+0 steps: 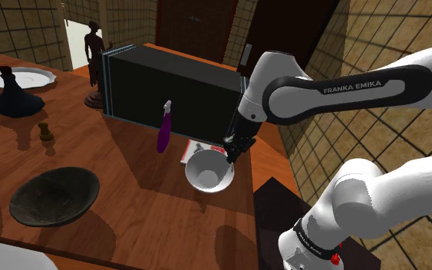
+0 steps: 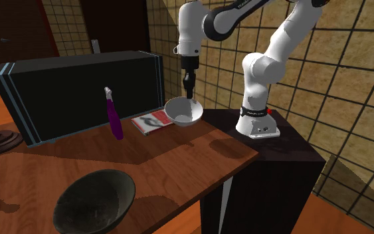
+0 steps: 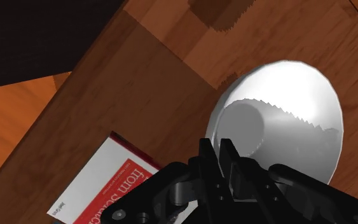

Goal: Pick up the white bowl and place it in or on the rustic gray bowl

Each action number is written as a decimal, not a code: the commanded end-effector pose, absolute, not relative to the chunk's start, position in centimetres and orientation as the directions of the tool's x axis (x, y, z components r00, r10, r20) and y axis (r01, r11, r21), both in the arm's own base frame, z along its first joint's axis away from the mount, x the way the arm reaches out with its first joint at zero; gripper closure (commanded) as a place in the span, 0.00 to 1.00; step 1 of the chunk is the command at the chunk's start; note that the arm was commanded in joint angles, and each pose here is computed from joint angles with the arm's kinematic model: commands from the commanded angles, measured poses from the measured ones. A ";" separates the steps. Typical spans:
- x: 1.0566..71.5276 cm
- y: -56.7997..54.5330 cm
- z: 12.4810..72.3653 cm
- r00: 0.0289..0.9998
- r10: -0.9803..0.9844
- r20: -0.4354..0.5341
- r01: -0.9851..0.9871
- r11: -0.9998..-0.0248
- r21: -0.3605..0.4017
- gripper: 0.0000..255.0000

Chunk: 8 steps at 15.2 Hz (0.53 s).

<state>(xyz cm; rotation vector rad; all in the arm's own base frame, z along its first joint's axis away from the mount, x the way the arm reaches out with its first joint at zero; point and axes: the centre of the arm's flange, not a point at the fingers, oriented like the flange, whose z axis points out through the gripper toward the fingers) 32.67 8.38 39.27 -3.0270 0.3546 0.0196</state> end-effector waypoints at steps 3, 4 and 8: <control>32.6 8.5 41.4 0.973 -0.230 -0.024 -0.231 -0.969 -0.091 1.00; 32.6 8.5 42.0 0.973 -0.230 -0.024 -0.231 -0.969 -0.091 1.00; 32.6 8.5 43.8 0.973 -0.230 -0.024 -0.231 -0.969 -0.091 1.00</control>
